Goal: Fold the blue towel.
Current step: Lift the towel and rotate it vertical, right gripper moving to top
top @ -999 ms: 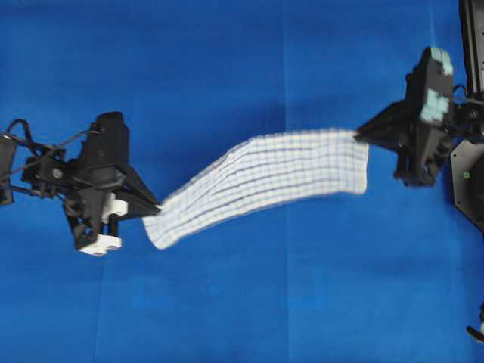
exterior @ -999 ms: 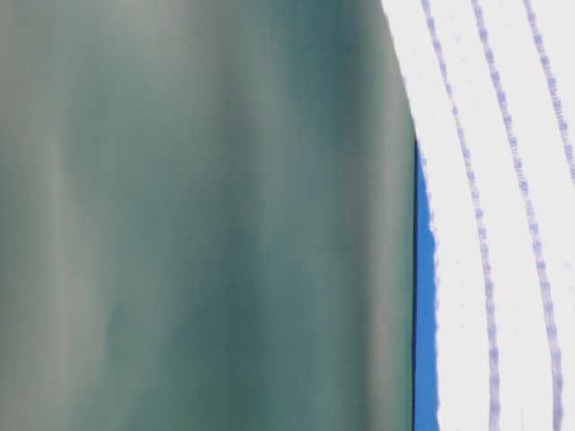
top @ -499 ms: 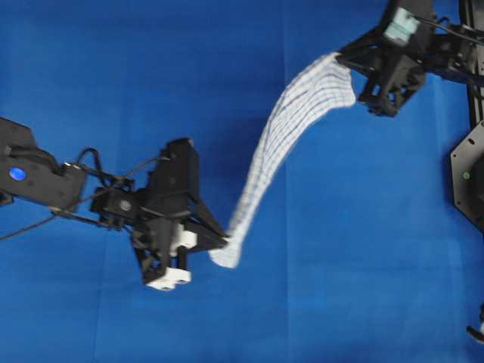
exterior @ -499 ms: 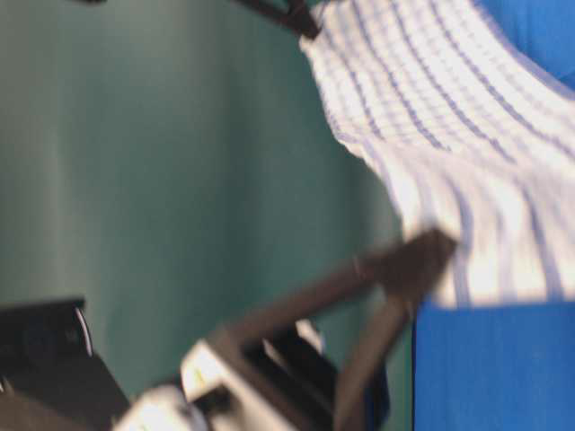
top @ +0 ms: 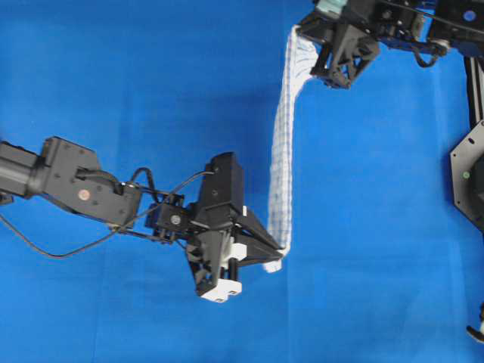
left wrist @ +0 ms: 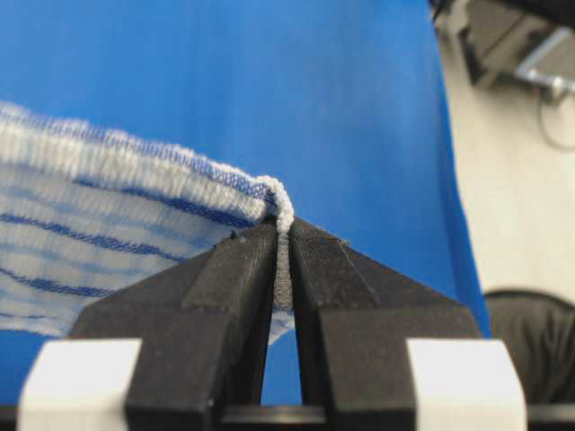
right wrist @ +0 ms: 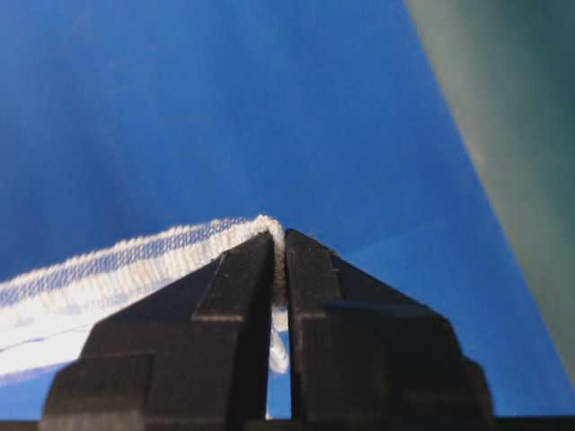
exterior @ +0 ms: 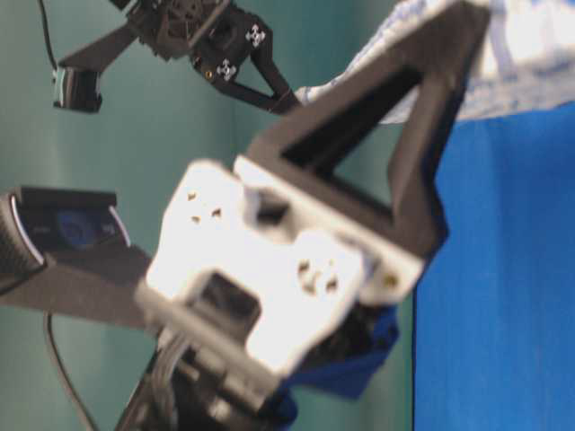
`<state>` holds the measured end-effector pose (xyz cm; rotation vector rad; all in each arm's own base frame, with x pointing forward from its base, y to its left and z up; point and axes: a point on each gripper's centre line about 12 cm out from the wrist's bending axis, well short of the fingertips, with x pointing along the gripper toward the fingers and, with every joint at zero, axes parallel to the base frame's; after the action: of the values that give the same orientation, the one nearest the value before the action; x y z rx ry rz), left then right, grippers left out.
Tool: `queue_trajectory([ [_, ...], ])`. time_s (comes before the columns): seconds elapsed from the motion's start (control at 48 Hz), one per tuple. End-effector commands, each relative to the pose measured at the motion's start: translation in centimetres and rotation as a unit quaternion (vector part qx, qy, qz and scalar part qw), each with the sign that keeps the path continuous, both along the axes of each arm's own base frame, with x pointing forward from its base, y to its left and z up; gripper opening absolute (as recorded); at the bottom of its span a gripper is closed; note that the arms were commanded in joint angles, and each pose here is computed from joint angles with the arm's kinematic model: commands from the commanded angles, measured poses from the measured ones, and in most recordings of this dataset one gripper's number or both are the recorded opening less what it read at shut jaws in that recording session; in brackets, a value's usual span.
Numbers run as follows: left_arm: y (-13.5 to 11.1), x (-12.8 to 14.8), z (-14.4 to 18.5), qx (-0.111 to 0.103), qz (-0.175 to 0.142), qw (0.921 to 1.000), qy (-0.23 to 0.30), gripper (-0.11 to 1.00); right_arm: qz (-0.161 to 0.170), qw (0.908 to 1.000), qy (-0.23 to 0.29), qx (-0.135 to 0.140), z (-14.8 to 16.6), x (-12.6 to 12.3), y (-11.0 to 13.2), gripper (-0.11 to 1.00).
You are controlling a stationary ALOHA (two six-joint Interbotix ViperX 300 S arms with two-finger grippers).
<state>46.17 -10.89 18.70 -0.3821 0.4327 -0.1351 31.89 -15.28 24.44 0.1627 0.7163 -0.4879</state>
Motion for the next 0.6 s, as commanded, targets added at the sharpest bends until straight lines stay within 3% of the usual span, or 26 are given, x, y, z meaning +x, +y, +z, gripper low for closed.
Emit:
queue_trajectory([
  [0.0, -0.5, 1.1, 1.9, -0.01, -0.001, 0.999, -0.042, 0.03, -0.001, 0.9998, -0.018, -0.012, 1.8, 0.5, -0.3, -0.04],
  [0.271, -0.4, 1.8, 0.7, -0.015, 0.002, 0.9969, -0.077, 0.03, -0.001, 0.9998, -0.014, -0.011, 1.6, 0.9, -0.6, -0.04],
  [0.583, 0.4, 0.0, -1.6, -0.033, 0.019, 0.995, -0.092, 0.03, 0.011, 0.9992, 0.038, -0.001, -2.0, 3.5, -1.5, -0.04],
])
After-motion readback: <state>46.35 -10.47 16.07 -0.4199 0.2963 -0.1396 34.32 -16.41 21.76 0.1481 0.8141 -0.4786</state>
